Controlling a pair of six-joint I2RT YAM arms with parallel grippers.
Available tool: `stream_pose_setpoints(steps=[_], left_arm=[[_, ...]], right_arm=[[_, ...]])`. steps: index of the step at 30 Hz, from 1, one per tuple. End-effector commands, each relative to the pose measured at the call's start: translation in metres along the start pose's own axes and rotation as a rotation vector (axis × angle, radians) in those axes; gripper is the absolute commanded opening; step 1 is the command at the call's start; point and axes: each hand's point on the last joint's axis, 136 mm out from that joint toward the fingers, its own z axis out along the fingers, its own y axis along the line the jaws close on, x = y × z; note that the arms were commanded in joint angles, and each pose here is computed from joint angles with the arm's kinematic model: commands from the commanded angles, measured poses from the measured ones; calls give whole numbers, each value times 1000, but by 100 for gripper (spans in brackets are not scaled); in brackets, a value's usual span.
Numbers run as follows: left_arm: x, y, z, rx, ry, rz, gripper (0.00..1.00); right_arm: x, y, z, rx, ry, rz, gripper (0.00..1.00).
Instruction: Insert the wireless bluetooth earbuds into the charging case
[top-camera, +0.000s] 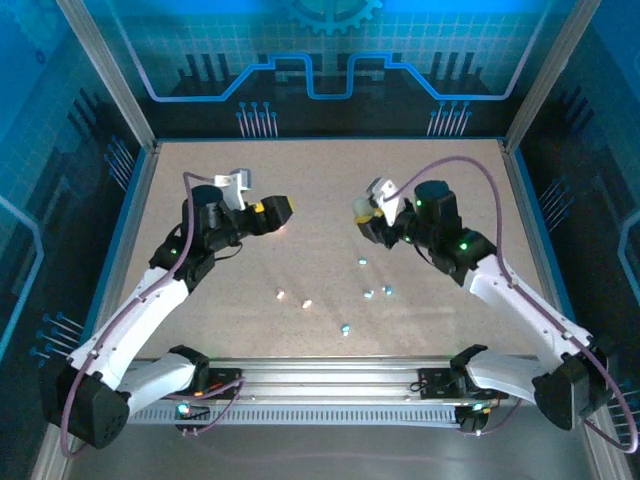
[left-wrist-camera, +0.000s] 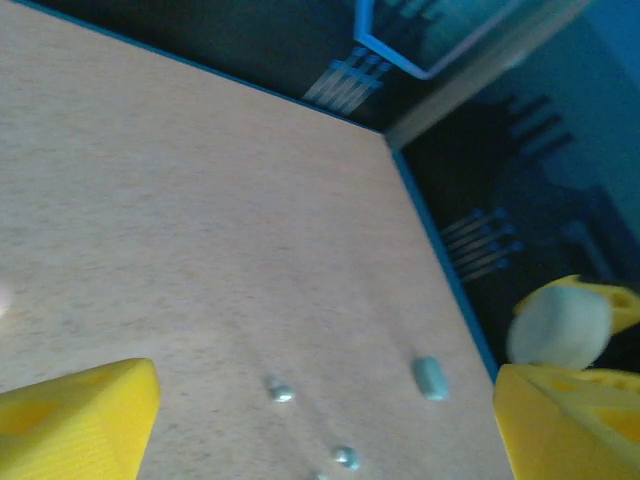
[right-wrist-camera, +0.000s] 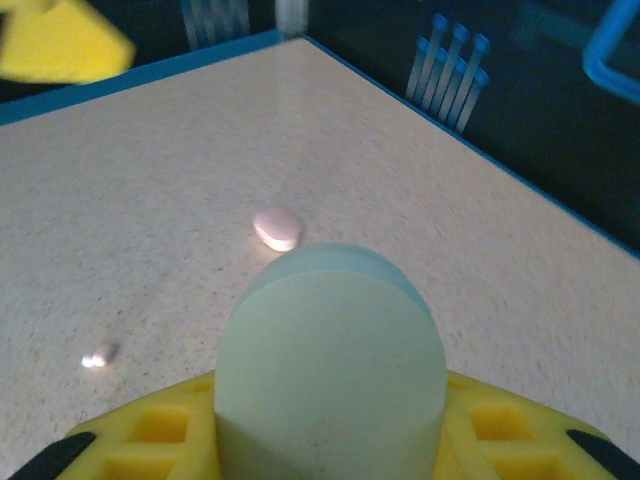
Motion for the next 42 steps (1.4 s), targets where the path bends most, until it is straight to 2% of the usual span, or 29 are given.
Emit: stream_pose_setpoints(steps=[1,7,13,21,28,33,35,37,41,42], left_arm=[[9,-45,2,148,82,39,84],[35,-91,15,246,177,107,79],[48,-119,26,307,216,142,78],[60,-124,42,293,263,148,69],[64,-120,52,250,275,133,58],[65,-116,55,220,276,123,41],[64,-116,54,221,270,118,30],[62,-115,52,218,255,105,23],[49,-116,44,216,179,42,16],[47,-116,42,222,164,26,15]], right_arm=[[-23,23,-6,-59,-124,-254,35],[-36,36,-13,-101,-154,-316,35],[-35,41,-12,-117,-149,-322,35],[-38,43,-13,-124,-165,-315,36],[-43,49,-16,-144,-190,-323,36],[-48,47,-18,-125,-204,-326,38],[-49,46,-20,-110,-215,-322,39],[-52,43,-23,-85,-233,-324,42],[-63,35,-35,-15,-306,-313,56],[-55,35,-34,-8,-307,-303,61]])
